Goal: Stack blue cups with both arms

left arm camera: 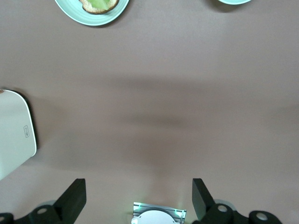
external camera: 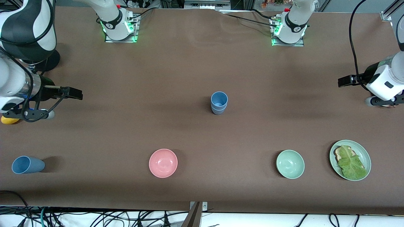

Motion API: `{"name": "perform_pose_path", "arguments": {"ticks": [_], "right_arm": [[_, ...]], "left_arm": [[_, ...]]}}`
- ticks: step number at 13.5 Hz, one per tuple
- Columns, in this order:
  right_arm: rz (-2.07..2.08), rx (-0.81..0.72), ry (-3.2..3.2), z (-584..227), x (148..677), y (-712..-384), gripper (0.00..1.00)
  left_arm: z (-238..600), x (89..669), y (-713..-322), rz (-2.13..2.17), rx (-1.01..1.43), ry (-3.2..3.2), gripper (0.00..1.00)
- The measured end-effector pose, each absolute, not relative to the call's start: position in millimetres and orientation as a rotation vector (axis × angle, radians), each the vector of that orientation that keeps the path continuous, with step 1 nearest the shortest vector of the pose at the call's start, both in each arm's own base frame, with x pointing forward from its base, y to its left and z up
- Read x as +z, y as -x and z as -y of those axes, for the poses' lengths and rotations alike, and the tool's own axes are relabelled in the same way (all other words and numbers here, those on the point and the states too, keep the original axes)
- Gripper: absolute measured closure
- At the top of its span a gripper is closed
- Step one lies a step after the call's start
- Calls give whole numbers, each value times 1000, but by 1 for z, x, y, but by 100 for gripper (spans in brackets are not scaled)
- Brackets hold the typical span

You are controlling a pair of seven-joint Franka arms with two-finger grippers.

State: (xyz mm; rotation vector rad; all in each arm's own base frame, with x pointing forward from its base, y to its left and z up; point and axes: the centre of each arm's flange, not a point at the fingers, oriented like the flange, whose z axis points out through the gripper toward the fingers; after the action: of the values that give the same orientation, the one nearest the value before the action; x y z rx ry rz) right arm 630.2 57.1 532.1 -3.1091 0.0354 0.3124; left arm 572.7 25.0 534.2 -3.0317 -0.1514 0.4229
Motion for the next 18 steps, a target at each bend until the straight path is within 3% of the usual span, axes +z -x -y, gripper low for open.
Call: {"name": "perform_pose_path", "arguments": {"ticks": [4,10,18], "right_arm": [[-111,301,3087,-35,536,-624,0],[-63,216,3116,-33,580,-562,0],[-58,206,3125,-33,584,-562,0]], "left_arm": [[-29,547,-568,101,397,3079,0],[-32,574,-562,-63,278,3106,0],[-35,571,-566,-59,240,3108,0]]}}
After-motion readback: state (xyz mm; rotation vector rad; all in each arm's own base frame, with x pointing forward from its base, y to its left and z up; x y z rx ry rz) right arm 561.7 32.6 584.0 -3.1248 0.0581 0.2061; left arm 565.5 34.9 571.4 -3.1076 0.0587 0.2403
